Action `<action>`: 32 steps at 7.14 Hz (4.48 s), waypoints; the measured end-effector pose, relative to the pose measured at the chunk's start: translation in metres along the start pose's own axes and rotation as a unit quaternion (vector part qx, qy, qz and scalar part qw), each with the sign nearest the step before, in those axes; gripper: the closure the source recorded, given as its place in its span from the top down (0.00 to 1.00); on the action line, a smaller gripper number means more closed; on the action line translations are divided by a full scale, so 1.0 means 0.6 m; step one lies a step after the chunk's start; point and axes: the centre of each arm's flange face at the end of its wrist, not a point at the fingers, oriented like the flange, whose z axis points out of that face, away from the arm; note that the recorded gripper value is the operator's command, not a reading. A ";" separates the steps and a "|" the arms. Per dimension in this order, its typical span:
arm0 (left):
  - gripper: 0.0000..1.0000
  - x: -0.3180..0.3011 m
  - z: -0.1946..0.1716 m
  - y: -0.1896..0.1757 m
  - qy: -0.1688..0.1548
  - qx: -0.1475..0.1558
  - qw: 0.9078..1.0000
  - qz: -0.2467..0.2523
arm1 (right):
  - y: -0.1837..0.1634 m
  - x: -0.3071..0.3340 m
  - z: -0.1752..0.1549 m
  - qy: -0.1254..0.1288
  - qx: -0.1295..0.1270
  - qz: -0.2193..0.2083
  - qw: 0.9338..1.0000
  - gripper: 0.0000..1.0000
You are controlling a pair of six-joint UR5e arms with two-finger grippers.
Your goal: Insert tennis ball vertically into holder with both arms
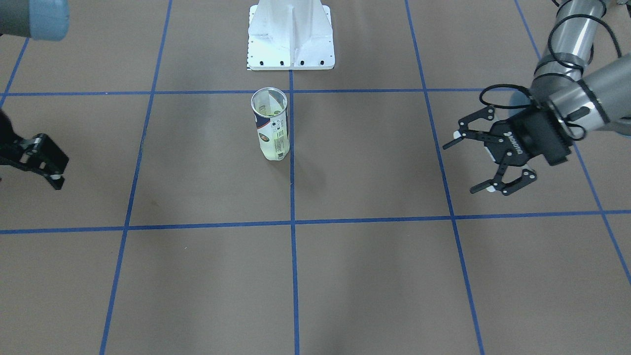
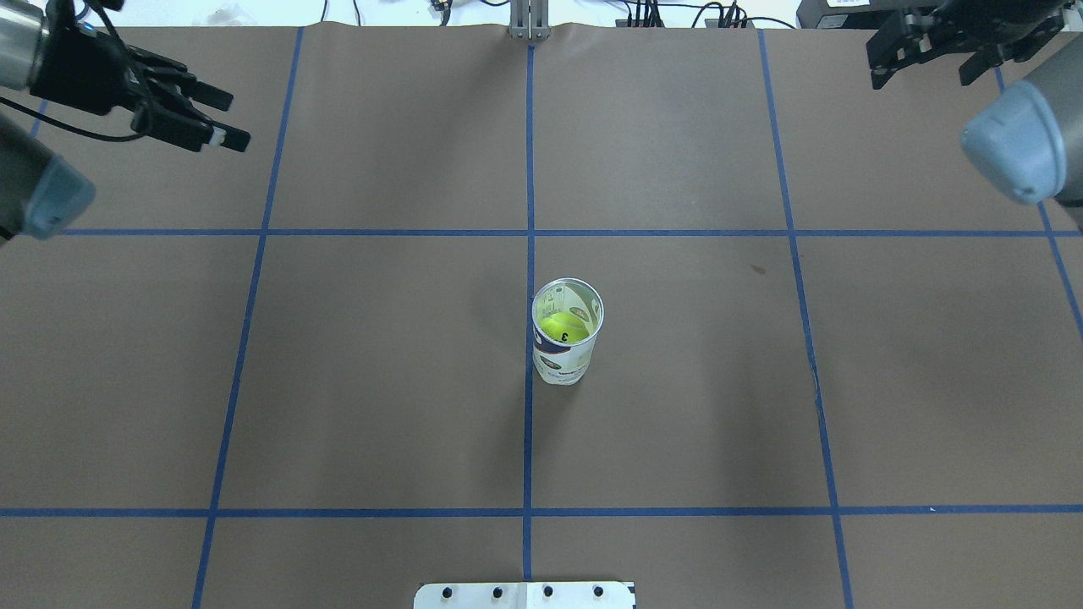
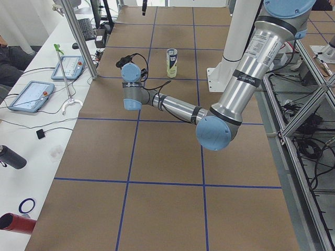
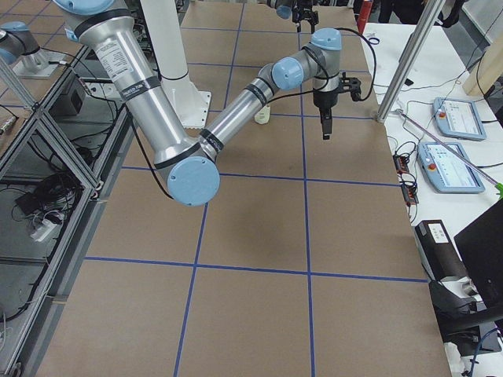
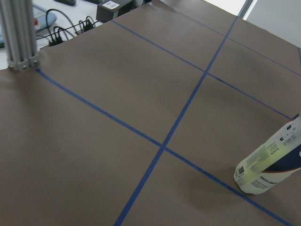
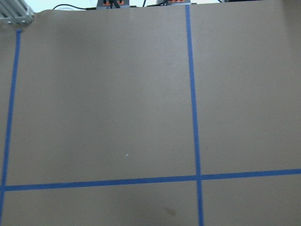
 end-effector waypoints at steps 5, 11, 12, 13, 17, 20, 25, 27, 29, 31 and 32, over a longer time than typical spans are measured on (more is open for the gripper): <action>1.00 -0.187 -0.176 0.136 -0.114 -0.023 0.979 -0.168 | 0.027 0.331 0.092 -0.013 -0.005 -0.064 0.998 0.99; 1.00 -0.277 -0.298 0.270 -0.206 -0.012 0.935 -0.289 | 0.132 0.502 0.191 0.000 -0.038 -0.039 0.999 0.99; 1.00 -0.284 -0.298 0.286 -0.200 -0.031 0.927 -0.317 | 0.138 0.511 0.197 0.001 -0.041 -0.035 0.999 0.99; 1.00 -0.296 -0.297 0.301 -0.204 -0.057 0.922 -0.323 | 0.144 0.518 0.203 0.001 -0.044 -0.032 0.999 0.99; 1.00 -0.355 -0.331 0.355 -0.289 -0.203 0.876 -0.329 | 0.155 0.535 0.217 0.004 -0.053 -0.024 0.998 0.99; 1.00 -0.339 -0.421 0.358 -0.318 -0.253 0.846 -0.345 | 0.160 0.544 0.229 0.005 -0.061 -0.018 0.998 0.99; 1.00 -0.252 -0.462 0.451 -0.328 -0.261 0.837 -0.351 | 0.179 0.555 0.238 0.005 -0.068 -0.010 0.998 0.99; 1.00 -0.221 -0.464 0.467 -0.327 -0.260 0.840 -0.347 | 0.181 0.558 0.240 0.005 -0.070 -0.009 0.998 0.99; 1.00 -0.215 -0.462 0.465 -0.327 -0.258 0.843 -0.341 | 0.182 0.558 0.240 0.005 -0.070 -0.008 0.998 0.99; 1.00 -0.215 -0.458 0.453 -0.327 -0.257 0.846 -0.334 | 0.183 0.559 0.241 0.005 -0.071 -0.008 0.997 0.99; 1.00 -0.215 -0.458 0.450 -0.327 -0.256 0.847 -0.332 | 0.185 0.560 0.242 0.006 -0.072 -0.008 0.997 0.99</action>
